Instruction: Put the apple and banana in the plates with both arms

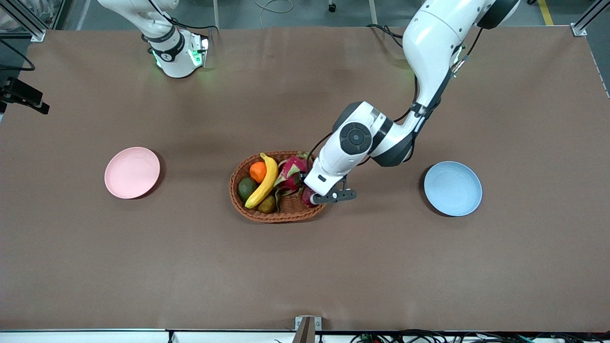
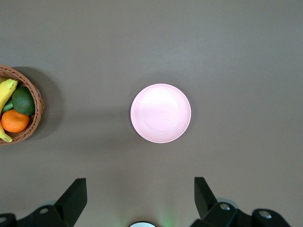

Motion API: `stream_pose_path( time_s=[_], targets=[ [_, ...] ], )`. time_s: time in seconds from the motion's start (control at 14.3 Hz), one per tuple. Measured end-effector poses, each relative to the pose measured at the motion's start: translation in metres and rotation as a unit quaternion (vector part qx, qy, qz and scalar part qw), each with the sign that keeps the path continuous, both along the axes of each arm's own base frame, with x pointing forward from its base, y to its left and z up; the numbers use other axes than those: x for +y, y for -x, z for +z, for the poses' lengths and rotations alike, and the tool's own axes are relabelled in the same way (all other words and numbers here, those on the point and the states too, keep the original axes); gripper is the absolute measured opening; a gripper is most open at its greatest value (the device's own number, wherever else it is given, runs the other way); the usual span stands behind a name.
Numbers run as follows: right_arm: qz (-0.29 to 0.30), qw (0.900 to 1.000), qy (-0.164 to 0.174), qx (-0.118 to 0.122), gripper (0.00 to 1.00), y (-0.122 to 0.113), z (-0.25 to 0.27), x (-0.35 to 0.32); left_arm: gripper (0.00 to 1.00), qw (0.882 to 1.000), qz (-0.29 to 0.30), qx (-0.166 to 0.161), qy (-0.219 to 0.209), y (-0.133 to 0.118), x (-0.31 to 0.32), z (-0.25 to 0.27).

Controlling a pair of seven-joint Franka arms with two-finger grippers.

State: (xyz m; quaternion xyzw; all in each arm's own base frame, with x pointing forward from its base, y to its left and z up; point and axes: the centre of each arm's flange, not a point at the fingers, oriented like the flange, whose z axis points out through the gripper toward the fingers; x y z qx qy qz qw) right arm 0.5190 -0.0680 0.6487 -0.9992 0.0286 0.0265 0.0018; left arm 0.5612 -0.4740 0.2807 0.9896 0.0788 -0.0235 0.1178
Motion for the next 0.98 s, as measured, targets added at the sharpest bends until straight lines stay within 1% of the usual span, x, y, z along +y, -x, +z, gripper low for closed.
stream_pose_path(
  time_s=[0.21, 0.35, 0.56, 0.63, 0.84, 0.91, 0.98],
  targets=[
    [-0.002, 1.0, 0.0, 0.0, 1.0, 0.0, 0.0, -0.002, 1.0, 1.0, -0.005, -0.009, -0.015, 0.005, -0.007, -0.015],
    [-0.002, 1.0, 0.0, 0.0, 1.0, 0.0, 0.0, -0.002, 1.0, 1.0, -0.007, -0.019, -0.014, 0.006, -0.013, -0.023],
    [-0.002, 1.0, 0.0, -0.001, 1.0, 0.0, 0.0, -0.002, 1.0, 0.999, -0.011, -0.025, -0.02, 0.005, -0.012, -0.037],
    [-0.002, 1.0, 0.0, -0.002, 1.0, 0.0, 0.0, -0.002, 0.96, 0.999, -0.01, -0.025, -0.022, 0.004, -0.01, -0.039],
    [-0.003, 1.0, 0.002, -0.007, 1.0, 0.0, 0.004, -0.004, 0.93, 0.999, -0.005, -0.03, -0.025, -0.002, -0.005, -0.038],
    [-0.004, 1.0, 0.005, -0.008, 1.0, 0.0, 0.005, -0.005, 0.9, 0.999, -0.004, -0.031, -0.026, -0.003, -0.004, -0.038],
    [-0.006, 1.0, 0.006, -0.007, 1.0, -0.001, 0.004, -0.007, 0.89, 0.999, -0.002, -0.032, -0.026, -0.005, -0.002, -0.038]
  ],
)
